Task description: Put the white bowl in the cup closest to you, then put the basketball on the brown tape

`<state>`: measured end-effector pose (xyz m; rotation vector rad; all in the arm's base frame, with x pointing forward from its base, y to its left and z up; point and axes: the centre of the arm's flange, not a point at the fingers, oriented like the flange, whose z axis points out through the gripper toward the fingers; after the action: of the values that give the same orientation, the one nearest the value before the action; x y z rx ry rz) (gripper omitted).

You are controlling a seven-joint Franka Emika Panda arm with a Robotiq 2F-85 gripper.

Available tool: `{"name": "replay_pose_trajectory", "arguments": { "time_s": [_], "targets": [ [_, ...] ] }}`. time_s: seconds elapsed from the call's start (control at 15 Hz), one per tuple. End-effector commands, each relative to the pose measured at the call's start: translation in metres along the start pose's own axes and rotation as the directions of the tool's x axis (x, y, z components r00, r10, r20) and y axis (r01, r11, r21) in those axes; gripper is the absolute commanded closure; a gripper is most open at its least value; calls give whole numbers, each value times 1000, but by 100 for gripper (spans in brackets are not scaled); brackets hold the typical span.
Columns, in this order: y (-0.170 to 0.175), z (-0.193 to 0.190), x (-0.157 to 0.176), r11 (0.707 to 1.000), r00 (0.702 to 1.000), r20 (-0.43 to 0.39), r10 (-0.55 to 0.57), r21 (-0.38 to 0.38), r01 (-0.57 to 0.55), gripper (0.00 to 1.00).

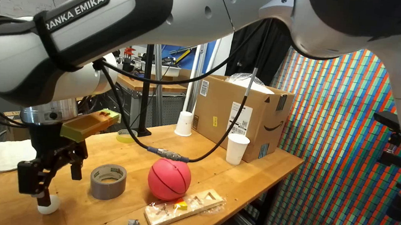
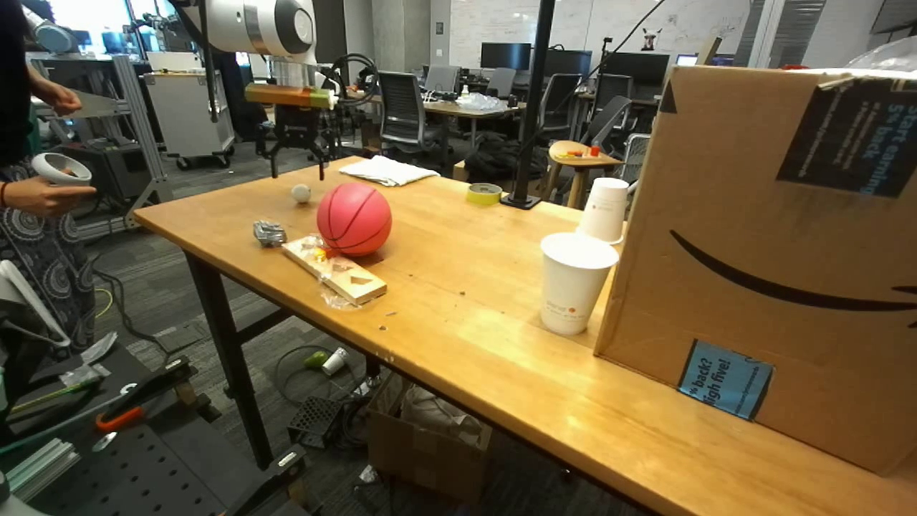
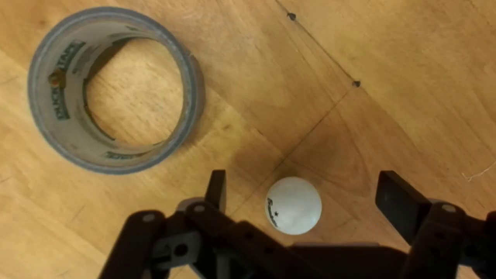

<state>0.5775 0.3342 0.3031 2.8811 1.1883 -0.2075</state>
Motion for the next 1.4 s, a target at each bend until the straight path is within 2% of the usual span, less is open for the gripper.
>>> {"name": "replay_pose_trajectory", "arguments": {
  "time_s": [0.0,0.8,1.33],
  "targets": [
    [-9,1,-7,999,1000,1,17,34,-17,0],
    [-21,-10,29,998,999,-48,-18,55,21,0],
    [-16,4,49,998,998,-50,-28,56,30,0]
  ]
}}
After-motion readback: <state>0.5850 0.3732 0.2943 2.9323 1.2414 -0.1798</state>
